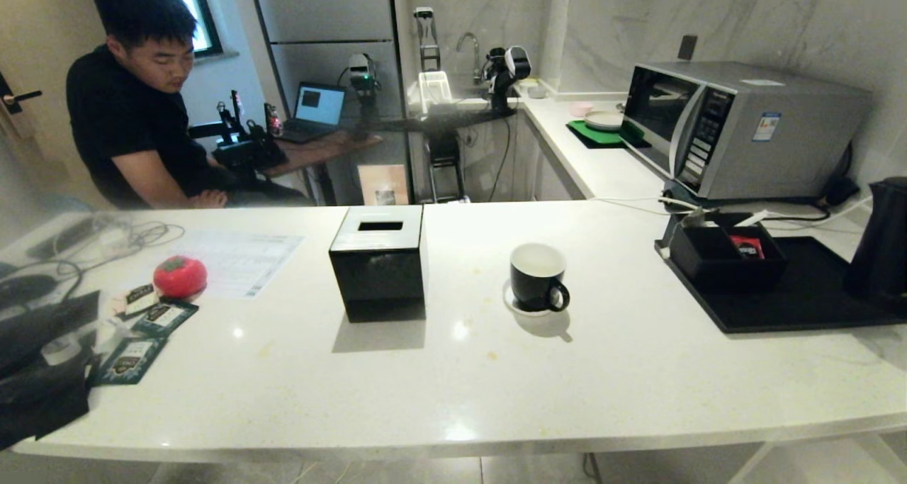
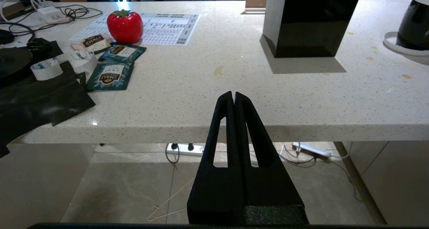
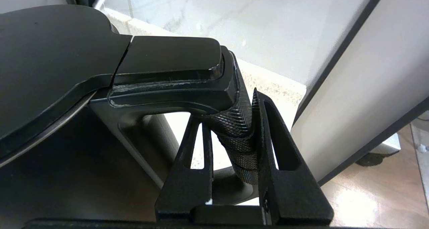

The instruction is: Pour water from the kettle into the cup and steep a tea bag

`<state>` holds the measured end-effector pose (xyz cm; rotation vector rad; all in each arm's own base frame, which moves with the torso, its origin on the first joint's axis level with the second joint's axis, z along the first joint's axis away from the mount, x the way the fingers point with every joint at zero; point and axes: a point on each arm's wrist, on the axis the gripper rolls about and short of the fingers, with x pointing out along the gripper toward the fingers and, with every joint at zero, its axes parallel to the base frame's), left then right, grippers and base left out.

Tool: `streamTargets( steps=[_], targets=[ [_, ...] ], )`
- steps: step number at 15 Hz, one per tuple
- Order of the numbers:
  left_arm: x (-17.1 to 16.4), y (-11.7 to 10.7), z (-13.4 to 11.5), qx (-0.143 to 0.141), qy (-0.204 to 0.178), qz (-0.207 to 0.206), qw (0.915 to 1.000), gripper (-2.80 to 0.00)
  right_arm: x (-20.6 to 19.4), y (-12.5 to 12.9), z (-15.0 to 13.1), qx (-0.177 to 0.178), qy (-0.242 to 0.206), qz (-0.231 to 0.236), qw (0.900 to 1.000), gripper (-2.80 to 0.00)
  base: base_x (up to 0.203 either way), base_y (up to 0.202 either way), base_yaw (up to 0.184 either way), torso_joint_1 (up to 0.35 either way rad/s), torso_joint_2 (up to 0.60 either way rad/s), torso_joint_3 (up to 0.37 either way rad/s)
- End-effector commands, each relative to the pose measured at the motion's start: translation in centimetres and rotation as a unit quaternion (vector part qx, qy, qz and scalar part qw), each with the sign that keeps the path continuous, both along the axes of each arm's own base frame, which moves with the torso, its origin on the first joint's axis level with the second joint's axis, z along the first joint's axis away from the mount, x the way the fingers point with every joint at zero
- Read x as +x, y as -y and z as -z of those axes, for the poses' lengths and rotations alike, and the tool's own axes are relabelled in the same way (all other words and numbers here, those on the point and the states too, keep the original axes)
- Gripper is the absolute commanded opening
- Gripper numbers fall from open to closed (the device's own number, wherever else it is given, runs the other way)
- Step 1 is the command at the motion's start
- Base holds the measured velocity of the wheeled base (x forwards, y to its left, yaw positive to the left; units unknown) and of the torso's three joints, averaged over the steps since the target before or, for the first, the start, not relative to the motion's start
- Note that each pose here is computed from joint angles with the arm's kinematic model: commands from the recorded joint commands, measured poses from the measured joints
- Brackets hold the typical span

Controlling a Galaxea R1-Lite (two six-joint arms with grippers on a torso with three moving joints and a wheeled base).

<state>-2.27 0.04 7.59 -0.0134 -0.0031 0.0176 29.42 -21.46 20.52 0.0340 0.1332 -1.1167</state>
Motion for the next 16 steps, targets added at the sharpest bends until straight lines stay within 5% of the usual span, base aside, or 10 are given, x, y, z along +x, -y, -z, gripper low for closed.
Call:
streamTargets(
  steps=[1,16],
  targets=[
    [0.0,0.0,0.0,0.0,0.0,0.0,1.0,-2.8,0.9,0.6,1.1,0.007,-0.006,0.001,1.0,-2.8,0.0,0.0,0.0,0.0,0.0,0.0],
    [0.0,0.0,0.0,0.0,0.0,-0.001,1.0,-2.8,5.8,1.7,3.3,0.01,0.013,-0.016,1.0,-2.8,0.0,0.0,0.0,0.0,0.0,0.0]
  ],
)
